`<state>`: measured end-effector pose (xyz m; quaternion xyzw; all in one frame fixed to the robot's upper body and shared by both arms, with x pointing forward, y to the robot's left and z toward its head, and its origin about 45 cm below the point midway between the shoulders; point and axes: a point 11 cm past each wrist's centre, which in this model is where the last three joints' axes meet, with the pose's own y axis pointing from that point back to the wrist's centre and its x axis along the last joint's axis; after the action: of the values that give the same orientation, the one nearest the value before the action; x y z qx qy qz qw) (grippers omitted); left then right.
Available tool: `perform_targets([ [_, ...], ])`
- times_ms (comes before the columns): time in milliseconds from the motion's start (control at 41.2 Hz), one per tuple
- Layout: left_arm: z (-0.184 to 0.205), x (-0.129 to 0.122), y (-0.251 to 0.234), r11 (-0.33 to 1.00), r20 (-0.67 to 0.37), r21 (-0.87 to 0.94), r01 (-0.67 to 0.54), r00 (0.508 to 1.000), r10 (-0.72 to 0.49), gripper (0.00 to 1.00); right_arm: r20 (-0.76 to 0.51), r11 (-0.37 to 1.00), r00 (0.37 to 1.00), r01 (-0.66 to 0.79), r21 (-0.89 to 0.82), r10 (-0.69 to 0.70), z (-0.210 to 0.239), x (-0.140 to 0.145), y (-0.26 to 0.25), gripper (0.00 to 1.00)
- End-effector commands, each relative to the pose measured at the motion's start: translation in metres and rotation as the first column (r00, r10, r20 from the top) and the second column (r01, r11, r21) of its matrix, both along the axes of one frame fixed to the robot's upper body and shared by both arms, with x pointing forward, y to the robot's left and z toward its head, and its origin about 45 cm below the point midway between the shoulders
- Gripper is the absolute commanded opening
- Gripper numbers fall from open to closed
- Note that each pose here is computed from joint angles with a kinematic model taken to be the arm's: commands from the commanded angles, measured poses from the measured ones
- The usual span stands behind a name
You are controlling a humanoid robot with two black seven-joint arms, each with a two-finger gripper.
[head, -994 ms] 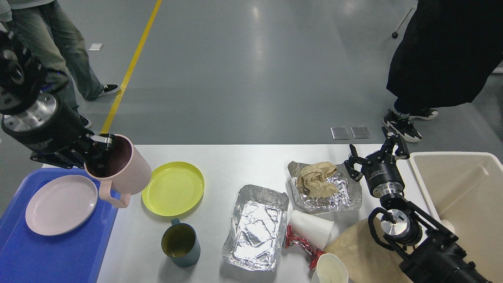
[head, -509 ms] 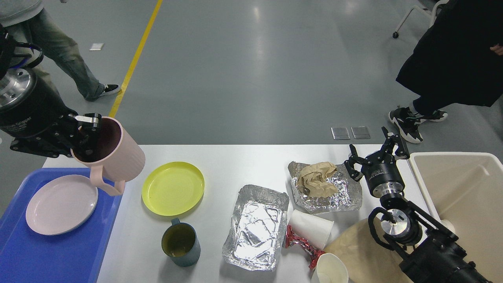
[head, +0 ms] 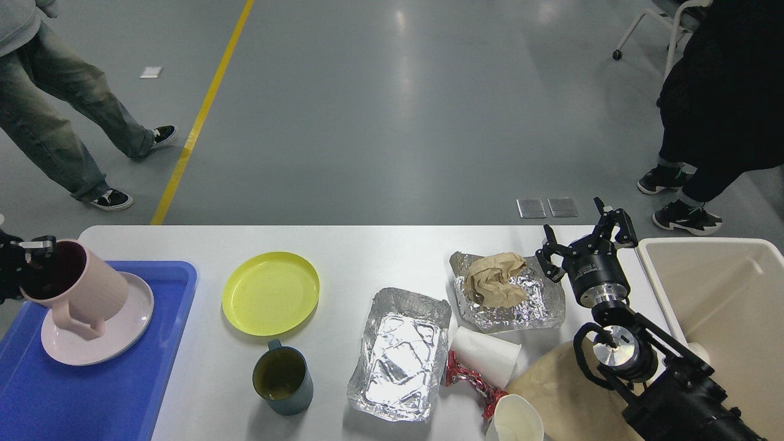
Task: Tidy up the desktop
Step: 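Lift the pink mug and place it at the blue tray's near corner, then release the mug and raise the left gripper away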
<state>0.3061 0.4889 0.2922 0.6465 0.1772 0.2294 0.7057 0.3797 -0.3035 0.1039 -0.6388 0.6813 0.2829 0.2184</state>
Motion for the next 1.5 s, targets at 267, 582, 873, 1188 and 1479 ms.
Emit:
perform_targets([
  [267, -0.078, -0.060, 0.107, 0.972, -0.039, 0.140, -0.186, 0.980, 0.194, 0.01, 0.000, 1.000, 1.000, 0.000, 0.000, 0.000, 0.000, 0.000, 0.000, 1.00],
  [582, -0.131, -0.096, 0.121, 0.957, -0.062, 0.128, -0.260, 0.961, 0.269, 0.01, 0.000, 1.000, 1.000, 0.000, 0.000, 0.000, 0.000, 0.000, 0.000, 1.00],
  [873, -0.126, -0.096, 0.128, 0.953, -0.048, 0.150, -0.262, 0.961, 0.272, 0.01, 0.000, 1.000, 1.000, 0.000, 0.000, 0.000, 0.000, 0.000, 0.000, 1.00],
  [1188, -0.130, -0.099, 0.128, 0.951, -0.053, 0.143, -0.272, 0.958, 0.282, 0.04, 0.000, 1.000, 1.000, 0.000, 0.000, 0.000, 0.000, 0.000, 0.000, 1.00],
  [1479, -0.129, -0.091, 0.135, 0.937, 0.052, 0.173, -0.303, 0.953, 0.299, 0.66, 0.000, 1.000, 1.000, 0.000, 0.000, 0.000, 0.000, 0.000, 0.000, 1.00],
])
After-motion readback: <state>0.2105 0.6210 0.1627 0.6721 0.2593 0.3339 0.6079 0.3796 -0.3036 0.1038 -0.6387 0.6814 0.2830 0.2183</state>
